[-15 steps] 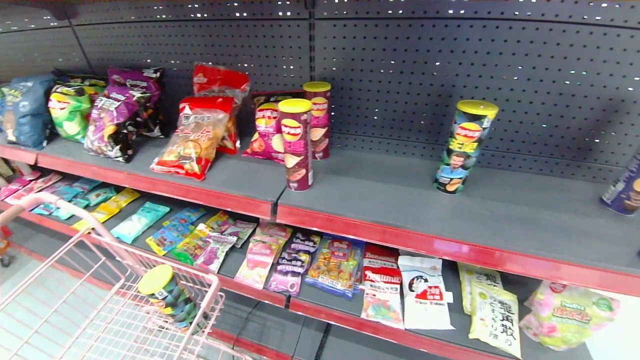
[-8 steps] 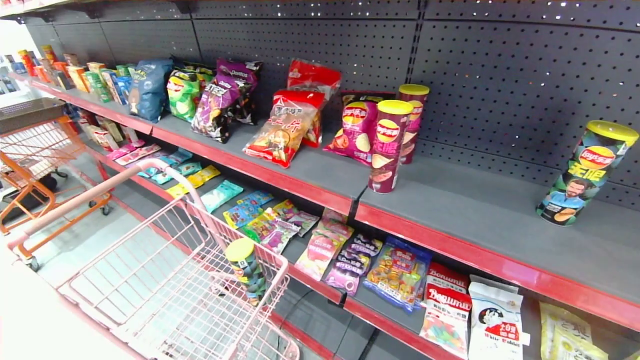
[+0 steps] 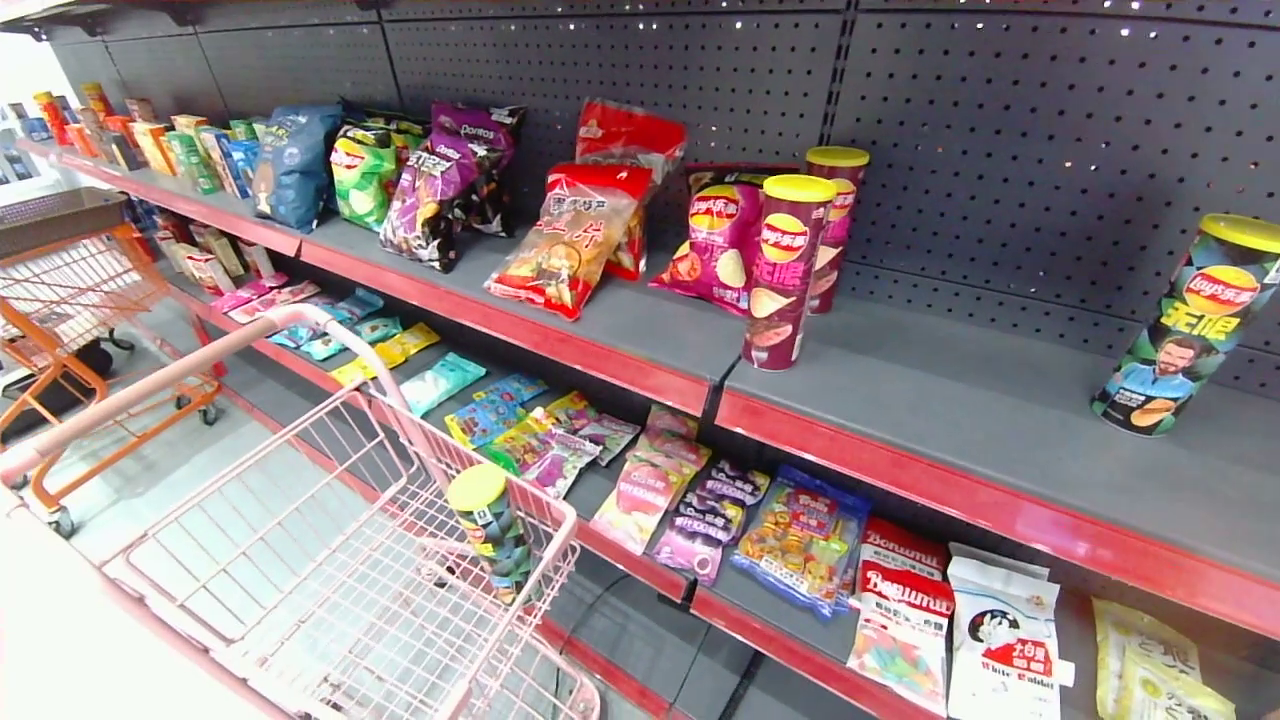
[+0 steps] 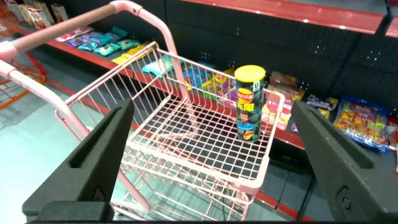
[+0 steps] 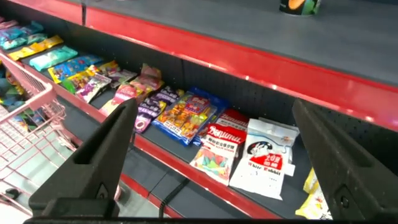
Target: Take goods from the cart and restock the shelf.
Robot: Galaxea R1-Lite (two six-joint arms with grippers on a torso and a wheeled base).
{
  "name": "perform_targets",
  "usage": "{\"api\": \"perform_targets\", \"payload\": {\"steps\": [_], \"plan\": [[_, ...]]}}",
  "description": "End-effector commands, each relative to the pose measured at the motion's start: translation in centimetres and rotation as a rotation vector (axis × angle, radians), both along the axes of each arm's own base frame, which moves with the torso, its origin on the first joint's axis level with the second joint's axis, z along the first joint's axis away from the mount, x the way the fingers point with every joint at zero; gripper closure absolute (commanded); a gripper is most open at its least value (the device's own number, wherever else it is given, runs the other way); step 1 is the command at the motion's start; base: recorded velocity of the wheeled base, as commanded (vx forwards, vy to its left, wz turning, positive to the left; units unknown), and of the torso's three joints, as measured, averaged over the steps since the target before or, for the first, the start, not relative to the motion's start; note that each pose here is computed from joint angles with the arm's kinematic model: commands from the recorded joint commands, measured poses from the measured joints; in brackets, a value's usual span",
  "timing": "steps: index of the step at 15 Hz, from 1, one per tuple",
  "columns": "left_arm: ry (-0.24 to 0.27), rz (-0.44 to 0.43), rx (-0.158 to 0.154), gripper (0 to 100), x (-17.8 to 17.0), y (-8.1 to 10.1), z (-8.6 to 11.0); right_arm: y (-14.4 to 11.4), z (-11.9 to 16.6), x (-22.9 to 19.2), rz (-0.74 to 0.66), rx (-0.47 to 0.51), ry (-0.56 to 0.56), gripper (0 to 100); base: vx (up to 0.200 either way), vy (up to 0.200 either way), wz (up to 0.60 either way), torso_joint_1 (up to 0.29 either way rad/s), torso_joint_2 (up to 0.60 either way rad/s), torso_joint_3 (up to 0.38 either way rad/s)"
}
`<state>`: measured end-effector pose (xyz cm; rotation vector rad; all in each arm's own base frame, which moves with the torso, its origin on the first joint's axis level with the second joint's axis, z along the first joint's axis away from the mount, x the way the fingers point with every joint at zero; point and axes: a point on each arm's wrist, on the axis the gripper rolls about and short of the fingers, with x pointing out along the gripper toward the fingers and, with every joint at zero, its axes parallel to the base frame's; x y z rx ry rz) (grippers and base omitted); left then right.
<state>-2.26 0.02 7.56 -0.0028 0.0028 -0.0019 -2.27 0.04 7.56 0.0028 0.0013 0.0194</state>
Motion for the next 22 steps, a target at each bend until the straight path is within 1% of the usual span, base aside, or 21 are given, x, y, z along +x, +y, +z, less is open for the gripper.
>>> {"api": "perform_targets", "payload": {"steps": [1, 5, 11, 13, 14, 15, 16, 17, 18, 19, 20, 21, 22], "plan": [[0.0, 0.0, 0.0, 0, 0.0, 0.0, 0.0, 0.0, 0.0, 0.0, 0.001, 0.002, 0.0, 0, 0.0, 0.0, 0.0, -0.139, 0.36, 0.212], [0.0, 0.0, 0.0, 0, 0.0, 0.0, 0.0, 0.0, 0.0, 0.0, 0.001, 0.002, 0.0, 0, 0.0, 0.0, 0.0, -0.152, 0.39, 0.228], [0.006, -0.001, 0.001, 0, 0.0, 0.0, 0.0, 0.0, 0.0, 0.0, 0.001, 0.0, 0.0, 0, 0.0, 0.0, 0.0, -0.198, 0.53, 0.33], [0.006, -0.016, -0.002, 0, 0.0, 0.0, 0.0, 0.0, 0.0, 0.0, 0.001, 0.002, 0.0, 0, 0.0, 0.0, 0.0, -0.076, 0.24, 0.144], [-0.021, -0.032, -0.006, 0, -0.1, -0.1, 0.7, 0.0, 0.0, 0.0, 0.001, 0.002, 0.0, 0, 0.0, 0.0, 0.0, -0.036, 0.09, 0.051], [-0.063, -0.082, -0.033, 0, -0.1, -0.1, 5.9, 0.0, 0.0, 0.0, 0.001, 0.002, -0.001, 0, 0.0, 0.0, 0.0, -0.022, 0.06, 0.032], [-0.037, -0.08, -0.147, 0, 2.2, -0.1, 12.5, 0.0, 0.0, 0.0, 0.001, 0.002, 0.0, 0, 0.0, 0.0, 0.0, 0.0, 0.0, 0.0], [-0.034, -0.07, -0.198, 0, 3.3, -0.1, 14.7, 0.0, 0.0, 0.0, 0.001, 0.002, 0.0, 0, 0.0, 0.0, 0.0, 0.0, 0.0, 0.0], [0.046, -0.053, -0.23, 0, 7.5, -0.2, 17.6, 0.0, 0.0, 0.0, 0.001, 0.0, 0.0, 0, 0.0, 0.0, 0.0, 0.0, 0.0, 0.0], [0.141, -0.09, -0.201, 0, 10.0, -0.5, 16.3, 0.0, 0.0, 0.0, -0.001, 0.0, -0.001, 0, 0.0, 0.0, 0.0, 0.0, 0.0, 0.0], [0.215, -0.139, -0.179, 0, 11.8, -0.7, 14.7, 0.0, 0.0, 0.0, -0.001, 0.0, 0.0, 0, 0.0, 0.0, 0.0, 0.0, 0.0, 0.0], [0.25, -0.224, -0.118, 0, 14.8, -1.0, 13.0, 0.0, 0.0, 0.0, -0.001, 0.0, 0.0, 0, 0.0, 0.0, 0.0, 0.0, 0.0, 0.0], [0.271, -0.265, -0.069, 0, 16.9, -1.1, 11.4, 0.0, 0.0, 0.0, 0.001, 0.0, 0.0, 0, 0.0, 0.0, 0.0, 0.0, 0.0, 0.0]]}}
